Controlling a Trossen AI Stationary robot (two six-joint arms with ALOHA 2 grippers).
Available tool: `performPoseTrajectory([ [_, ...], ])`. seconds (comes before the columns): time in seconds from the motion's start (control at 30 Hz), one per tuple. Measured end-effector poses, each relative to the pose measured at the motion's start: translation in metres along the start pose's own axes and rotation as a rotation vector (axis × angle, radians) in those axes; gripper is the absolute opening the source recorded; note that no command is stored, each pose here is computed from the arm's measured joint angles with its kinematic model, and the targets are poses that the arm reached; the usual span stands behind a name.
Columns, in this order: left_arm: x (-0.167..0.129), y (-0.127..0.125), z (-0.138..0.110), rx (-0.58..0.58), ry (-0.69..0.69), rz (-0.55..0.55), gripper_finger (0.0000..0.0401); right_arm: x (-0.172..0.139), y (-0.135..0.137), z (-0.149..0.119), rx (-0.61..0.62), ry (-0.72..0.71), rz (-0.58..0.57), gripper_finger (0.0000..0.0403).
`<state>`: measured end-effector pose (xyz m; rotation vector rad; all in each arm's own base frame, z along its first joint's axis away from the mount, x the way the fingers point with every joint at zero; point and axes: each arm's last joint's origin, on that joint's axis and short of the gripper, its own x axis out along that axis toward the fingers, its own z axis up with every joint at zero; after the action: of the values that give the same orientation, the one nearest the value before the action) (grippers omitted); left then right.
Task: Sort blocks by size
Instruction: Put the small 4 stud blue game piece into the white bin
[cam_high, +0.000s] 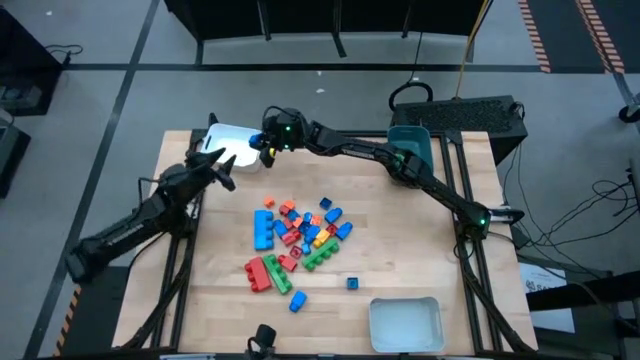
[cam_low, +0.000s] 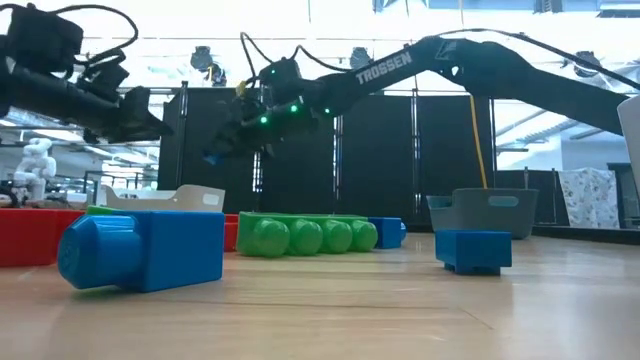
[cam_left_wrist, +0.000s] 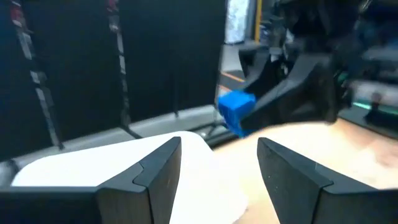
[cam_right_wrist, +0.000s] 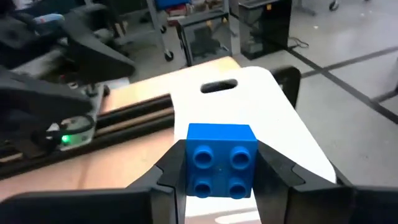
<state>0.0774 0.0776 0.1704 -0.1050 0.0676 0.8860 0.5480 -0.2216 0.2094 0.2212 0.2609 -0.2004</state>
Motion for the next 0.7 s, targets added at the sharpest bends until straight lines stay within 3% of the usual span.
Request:
performPoseTrajectory([
  [0.17, 0.011, 0.01, -0.001, -0.036, 0.041, -0.055, 0.0212, 0.0, 0.005, 0.003, -0.008, -0.008, 0.041, 0.011],
  [0.4, 0.027, 0.016, -0.001, -0.082, 0.054, -0.31, 0.0212, -0.001, 0.009, 0.002, -0.045, 0.015, 0.067, 0.011],
  [0.53, 0.033, 0.022, -0.002, -0.092, 0.094, -0.353, 0.0212, -0.005, 0.01, 0.007, -0.071, 0.031, 0.065, 0.011],
  [0.7, 0.037, 0.028, 0.006, -0.1, 0.018, -0.444, 0.0212, -0.011, 0.011, 0.013, -0.105, 0.05, 0.084, 0.011],
])
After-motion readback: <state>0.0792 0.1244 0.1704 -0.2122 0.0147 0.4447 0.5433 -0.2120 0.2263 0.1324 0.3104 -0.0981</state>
